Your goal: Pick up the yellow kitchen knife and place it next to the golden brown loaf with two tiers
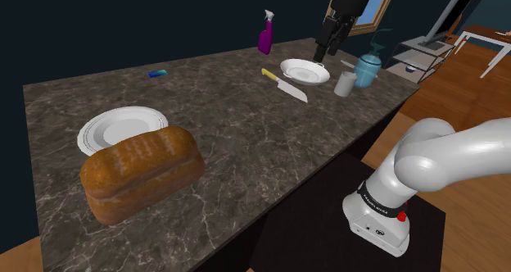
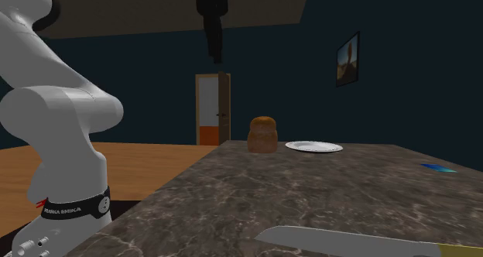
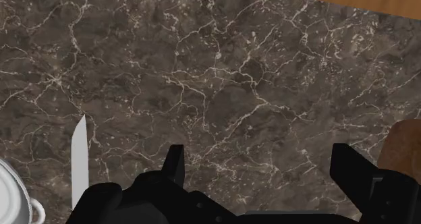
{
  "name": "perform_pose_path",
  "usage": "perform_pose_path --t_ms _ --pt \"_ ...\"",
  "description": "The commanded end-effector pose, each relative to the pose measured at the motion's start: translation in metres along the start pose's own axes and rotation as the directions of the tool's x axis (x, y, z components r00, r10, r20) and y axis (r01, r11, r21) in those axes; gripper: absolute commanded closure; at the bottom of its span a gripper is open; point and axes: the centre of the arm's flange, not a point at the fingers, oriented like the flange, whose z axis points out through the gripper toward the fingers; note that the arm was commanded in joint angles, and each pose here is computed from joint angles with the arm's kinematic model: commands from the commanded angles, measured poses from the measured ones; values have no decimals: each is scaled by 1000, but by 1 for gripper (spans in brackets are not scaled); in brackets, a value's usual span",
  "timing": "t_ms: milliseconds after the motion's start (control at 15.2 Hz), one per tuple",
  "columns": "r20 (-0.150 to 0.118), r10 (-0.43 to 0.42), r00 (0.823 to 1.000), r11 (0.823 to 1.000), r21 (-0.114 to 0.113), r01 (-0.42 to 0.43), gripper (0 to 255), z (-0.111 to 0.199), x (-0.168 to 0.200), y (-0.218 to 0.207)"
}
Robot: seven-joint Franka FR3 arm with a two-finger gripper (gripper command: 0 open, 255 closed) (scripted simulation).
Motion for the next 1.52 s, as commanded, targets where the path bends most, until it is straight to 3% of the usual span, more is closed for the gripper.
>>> perform_pose_path --t_ms 0,726,1452 --pt "0 0 1000 1000 0 0 0 0 0 0" --pt "49 56 997 995 86 -60 0 71 88 112" --pt "102 107 989 978 168 -124 0 156 165 221"
